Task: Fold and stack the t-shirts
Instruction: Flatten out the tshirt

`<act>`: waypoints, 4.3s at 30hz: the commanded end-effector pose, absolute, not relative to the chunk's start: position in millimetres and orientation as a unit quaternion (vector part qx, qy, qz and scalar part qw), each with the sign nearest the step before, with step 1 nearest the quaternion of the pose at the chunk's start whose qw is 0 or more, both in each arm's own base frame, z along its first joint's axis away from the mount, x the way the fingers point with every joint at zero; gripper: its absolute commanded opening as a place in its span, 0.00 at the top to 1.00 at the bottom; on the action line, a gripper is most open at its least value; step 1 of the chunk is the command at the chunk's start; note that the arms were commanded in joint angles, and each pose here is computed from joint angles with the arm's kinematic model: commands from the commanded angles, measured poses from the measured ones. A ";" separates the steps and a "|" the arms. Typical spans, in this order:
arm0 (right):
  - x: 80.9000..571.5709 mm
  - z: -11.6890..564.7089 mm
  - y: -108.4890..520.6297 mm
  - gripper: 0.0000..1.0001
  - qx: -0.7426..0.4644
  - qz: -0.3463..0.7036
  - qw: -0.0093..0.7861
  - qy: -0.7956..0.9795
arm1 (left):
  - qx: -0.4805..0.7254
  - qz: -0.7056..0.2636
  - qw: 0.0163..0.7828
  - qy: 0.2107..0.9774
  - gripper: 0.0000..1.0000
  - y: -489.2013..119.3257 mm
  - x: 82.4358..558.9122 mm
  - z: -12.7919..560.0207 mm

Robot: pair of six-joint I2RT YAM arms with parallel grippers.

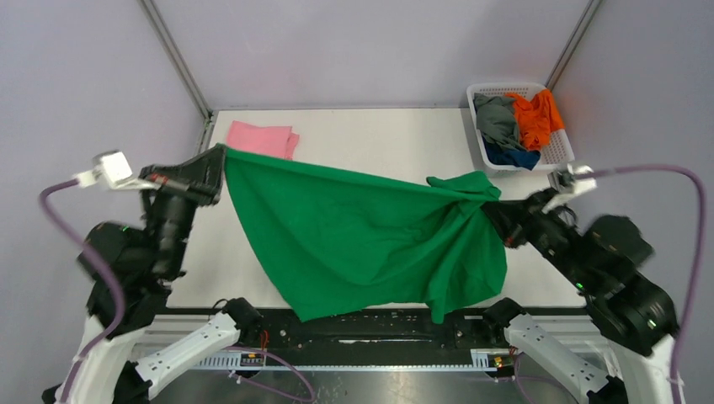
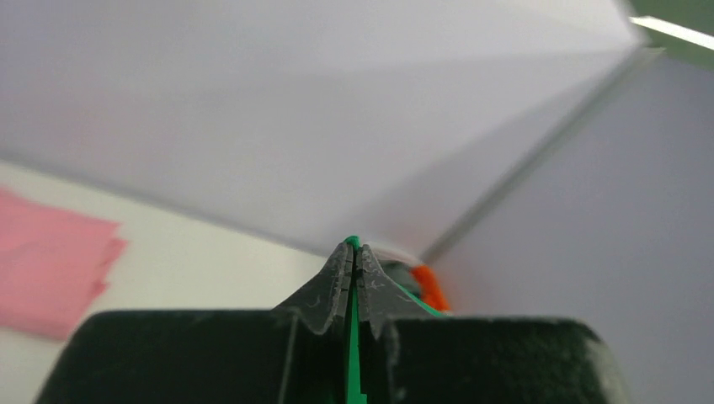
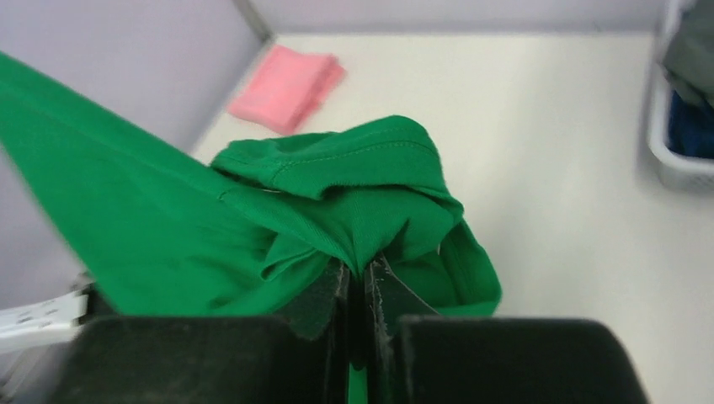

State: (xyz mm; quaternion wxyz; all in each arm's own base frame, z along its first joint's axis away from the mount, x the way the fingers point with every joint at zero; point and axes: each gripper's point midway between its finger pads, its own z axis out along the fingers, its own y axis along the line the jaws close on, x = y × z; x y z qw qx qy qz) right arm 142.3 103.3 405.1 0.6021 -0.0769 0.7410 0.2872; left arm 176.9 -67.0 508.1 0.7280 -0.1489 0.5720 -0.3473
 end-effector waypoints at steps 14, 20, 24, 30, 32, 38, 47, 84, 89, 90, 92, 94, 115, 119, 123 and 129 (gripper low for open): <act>408.6 126.3 125.6 0.23 0.099 0.099 0.298 0.944 | -0.205 -0.037 0.533 0.820 0.20 -102.3 543.3 250.7; 398.4 128.3 114.1 0.01 0.108 0.081 0.313 0.940 | -0.181 -0.080 0.491 0.849 0.01 -121.2 524.6 233.5; 360.2 136.6 107.6 0.01 0.121 0.100 0.330 0.931 | -0.169 -0.131 0.449 0.867 0.01 -132.3 463.3 213.5; 267.5 111.8 144.0 0.01 0.135 0.265 0.272 0.915 | -0.107 -0.210 0.372 0.898 0.01 -181.8 341.1 159.8; 245.3 99.0 153.2 0.00 0.137 0.299 0.245 0.912 | -0.097 -0.232 0.352 0.902 0.01 -195.9 311.8 142.9; 233.5 58.4 148.6 0.01 0.142 0.253 0.208 0.934 | -0.120 -0.273 0.286 0.911 0.01 -208.0 273.7 91.0; 259.3 13.5 109.0 0.01 0.206 0.135 0.171 0.954 | -0.191 -0.211 0.214 0.934 0.01 -165.2 275.3 11.5; 264.7 121.6 -18.0 0.01 0.317 0.022 0.392 0.863 | -0.294 -0.078 0.322 0.897 0.01 -70.5 285.2 101.8; 255.1 121.1 -17.4 0.00 0.325 0.033 0.414 0.850 | -0.313 -0.047 0.263 0.911 0.01 -64.4 219.8 57.3; 254.6 120.4 -15.8 0.01 0.322 0.036 0.411 0.852 | -0.314 -0.042 0.256 0.913 0.02 -64.5 212.7 50.4; 253.8 119.4 -13.9 0.00 0.315 0.037 0.404 0.858 | -0.311 -0.035 0.244 0.918 0.06 -67.1 205.9 41.7; 251.9 115.4 -12.1 0.00 0.310 0.036 0.390 0.866 | -0.308 -0.024 0.238 0.921 0.09 -68.7 205.7 36.6; 251.5 105.1 -9.6 0.01 0.302 0.030 0.354 0.885 | -0.233 0.034 0.138 0.962 0.47 -96.6 199.3 5.4; 250.7 104.9 -10.9 0.01 0.303 0.026 0.352 0.885 | -0.229 0.065 0.131 0.962 0.47 -87.3 192.2 -0.4; 250.8 105.2 -11.0 0.00 0.303 0.026 0.353 0.885 | -0.224 0.054 0.120 0.966 0.51 -96.9 195.8 -5.8; 249.7 103.6 -12.9 0.00 0.304 0.018 0.348 0.887 | -0.193 0.060 0.122 0.972 0.63 -111.1 198.1 -6.2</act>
